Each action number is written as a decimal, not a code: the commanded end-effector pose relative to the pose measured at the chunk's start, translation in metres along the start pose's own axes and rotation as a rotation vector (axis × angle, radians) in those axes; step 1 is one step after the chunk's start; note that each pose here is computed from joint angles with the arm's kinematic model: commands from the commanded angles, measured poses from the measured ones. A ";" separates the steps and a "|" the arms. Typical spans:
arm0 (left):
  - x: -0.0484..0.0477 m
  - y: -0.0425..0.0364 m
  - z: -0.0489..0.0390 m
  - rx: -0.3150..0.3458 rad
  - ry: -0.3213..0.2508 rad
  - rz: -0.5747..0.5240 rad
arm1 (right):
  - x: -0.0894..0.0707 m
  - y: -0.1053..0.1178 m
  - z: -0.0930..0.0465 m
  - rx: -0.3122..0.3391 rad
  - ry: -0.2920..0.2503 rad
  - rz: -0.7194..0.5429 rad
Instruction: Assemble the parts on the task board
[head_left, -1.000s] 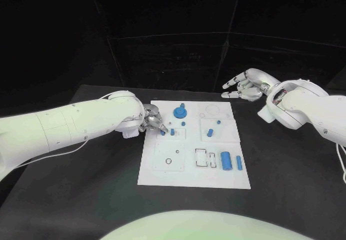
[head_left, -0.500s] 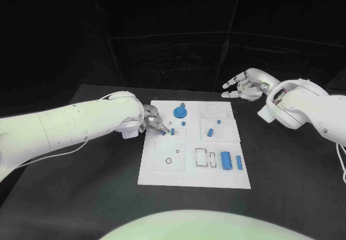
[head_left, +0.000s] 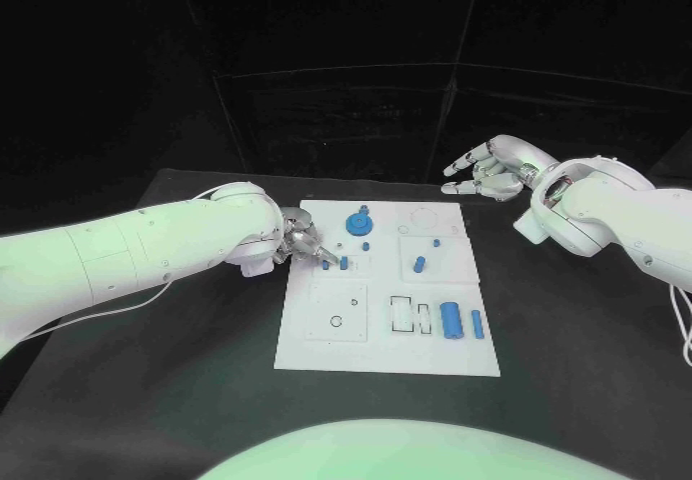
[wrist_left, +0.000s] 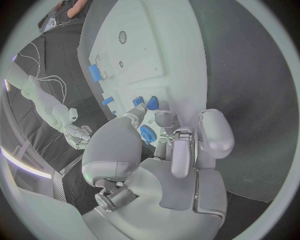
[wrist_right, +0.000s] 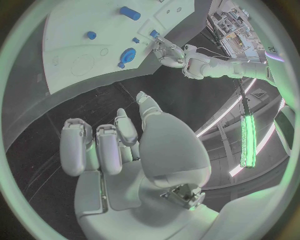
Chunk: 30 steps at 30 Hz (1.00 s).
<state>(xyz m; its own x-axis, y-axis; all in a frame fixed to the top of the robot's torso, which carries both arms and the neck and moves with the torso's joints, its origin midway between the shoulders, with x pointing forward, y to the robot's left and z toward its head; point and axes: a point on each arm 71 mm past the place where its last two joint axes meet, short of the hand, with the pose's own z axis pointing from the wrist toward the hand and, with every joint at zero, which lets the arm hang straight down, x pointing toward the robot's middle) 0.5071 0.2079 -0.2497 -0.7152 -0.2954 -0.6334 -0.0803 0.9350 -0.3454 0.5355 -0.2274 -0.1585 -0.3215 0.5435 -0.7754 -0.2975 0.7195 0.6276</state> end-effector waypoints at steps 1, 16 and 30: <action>-0.0069 -0.0056 -0.0025 0.098 -0.088 -0.060 | -0.001 0.001 0.001 -0.009 0.002 0.001; -0.0252 -0.0136 -0.0144 0.402 -0.286 -0.268 | -0.001 0.000 0.001 -0.004 0.000 0.000; -0.0239 -0.0518 -0.0017 0.579 -0.396 0.078 | 0.000 0.002 0.003 -0.008 0.003 0.001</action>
<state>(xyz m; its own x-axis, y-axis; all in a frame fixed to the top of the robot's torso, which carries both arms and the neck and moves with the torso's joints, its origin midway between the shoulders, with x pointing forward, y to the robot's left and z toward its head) 0.5281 0.1723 -0.2217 -0.4558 -0.4683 -0.7569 0.2733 0.7357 -0.6198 0.5374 -0.2260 -0.1593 -0.3216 0.5430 -0.7757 -0.2963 0.7204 0.6271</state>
